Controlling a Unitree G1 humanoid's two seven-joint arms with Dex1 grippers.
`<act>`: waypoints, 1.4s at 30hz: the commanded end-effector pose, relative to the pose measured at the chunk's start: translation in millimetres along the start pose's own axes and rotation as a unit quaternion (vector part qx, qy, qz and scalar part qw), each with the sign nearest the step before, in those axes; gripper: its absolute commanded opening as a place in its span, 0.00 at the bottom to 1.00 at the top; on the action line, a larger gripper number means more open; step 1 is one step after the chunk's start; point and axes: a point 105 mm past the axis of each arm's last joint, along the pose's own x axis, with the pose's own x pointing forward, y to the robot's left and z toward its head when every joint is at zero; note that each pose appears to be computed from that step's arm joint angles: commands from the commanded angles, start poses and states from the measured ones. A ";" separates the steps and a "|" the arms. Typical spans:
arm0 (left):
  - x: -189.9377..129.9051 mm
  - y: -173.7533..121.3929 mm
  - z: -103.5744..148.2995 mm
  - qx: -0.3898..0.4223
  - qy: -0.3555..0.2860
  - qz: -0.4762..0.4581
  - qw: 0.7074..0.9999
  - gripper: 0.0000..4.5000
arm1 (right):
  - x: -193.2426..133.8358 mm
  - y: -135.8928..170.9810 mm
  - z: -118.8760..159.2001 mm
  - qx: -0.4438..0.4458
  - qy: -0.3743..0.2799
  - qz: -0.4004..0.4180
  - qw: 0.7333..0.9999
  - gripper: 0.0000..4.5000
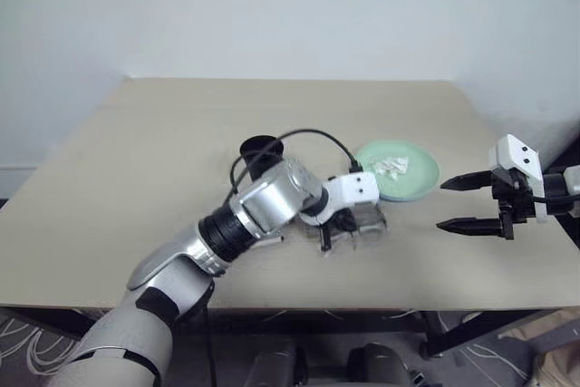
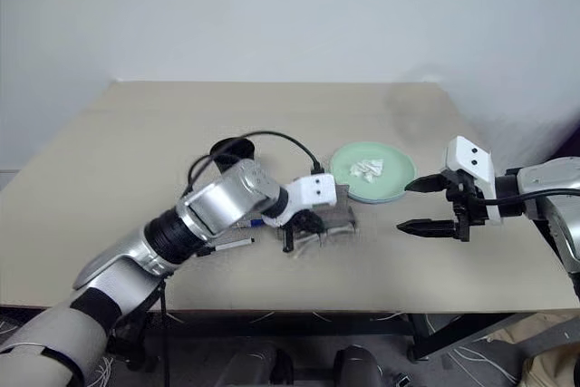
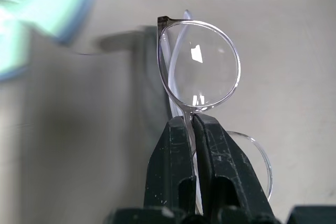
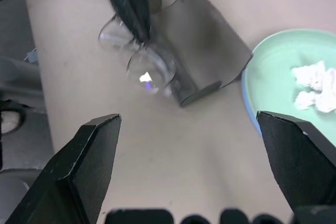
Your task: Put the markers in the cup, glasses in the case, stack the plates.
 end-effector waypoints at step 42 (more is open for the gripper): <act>21.9 30.3 -16.5 0.100 0.001 0.053 0.994 0.23 | -12.1 -9.6 16.9 -0.027 -0.026 -0.024 0.999 1.00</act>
